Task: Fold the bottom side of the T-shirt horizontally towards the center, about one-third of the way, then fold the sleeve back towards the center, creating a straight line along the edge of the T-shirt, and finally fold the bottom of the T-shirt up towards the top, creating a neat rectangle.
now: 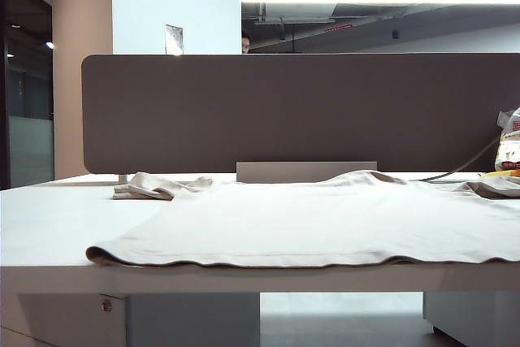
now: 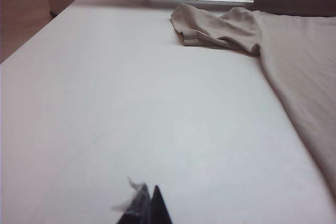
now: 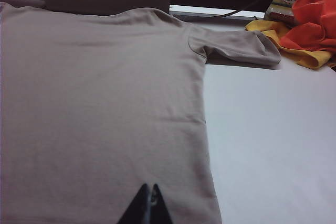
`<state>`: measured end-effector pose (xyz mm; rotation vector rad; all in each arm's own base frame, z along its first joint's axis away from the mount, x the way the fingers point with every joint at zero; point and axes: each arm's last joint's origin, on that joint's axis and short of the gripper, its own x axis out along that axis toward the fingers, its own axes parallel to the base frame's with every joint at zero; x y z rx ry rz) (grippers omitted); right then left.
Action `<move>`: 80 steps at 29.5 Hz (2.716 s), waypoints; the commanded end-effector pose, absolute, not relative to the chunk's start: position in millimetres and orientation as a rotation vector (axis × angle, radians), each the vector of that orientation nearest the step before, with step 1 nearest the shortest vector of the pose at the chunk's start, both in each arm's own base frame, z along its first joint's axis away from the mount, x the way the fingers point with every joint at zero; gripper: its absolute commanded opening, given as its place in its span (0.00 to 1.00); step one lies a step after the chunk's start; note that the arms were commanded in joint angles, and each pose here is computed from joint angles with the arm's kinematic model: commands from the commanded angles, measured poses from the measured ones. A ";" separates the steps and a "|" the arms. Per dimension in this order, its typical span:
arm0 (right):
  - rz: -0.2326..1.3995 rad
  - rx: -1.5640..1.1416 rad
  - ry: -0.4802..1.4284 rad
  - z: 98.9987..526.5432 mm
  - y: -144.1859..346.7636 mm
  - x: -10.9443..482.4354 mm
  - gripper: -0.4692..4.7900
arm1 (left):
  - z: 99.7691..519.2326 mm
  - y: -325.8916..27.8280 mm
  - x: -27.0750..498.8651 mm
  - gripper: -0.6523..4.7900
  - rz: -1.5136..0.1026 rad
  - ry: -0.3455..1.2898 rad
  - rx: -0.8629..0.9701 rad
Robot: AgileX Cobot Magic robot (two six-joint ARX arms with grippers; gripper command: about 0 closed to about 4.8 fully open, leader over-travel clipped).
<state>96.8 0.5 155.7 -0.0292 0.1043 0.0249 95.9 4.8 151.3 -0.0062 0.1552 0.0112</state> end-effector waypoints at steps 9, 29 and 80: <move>0.088 -0.022 0.084 156.6 2.4 97.1 0.08 | 151.6 0.8 96.1 0.11 -0.125 0.143 -0.036; -0.105 0.220 0.070 185.4 -2.9 95.2 0.11 | 150.2 -8.9 96.0 0.11 -0.221 0.220 -0.346; -0.207 0.833 0.843 149.4 -66.9 185.9 0.76 | 145.1 -73.4 198.7 0.69 -0.501 0.951 -0.486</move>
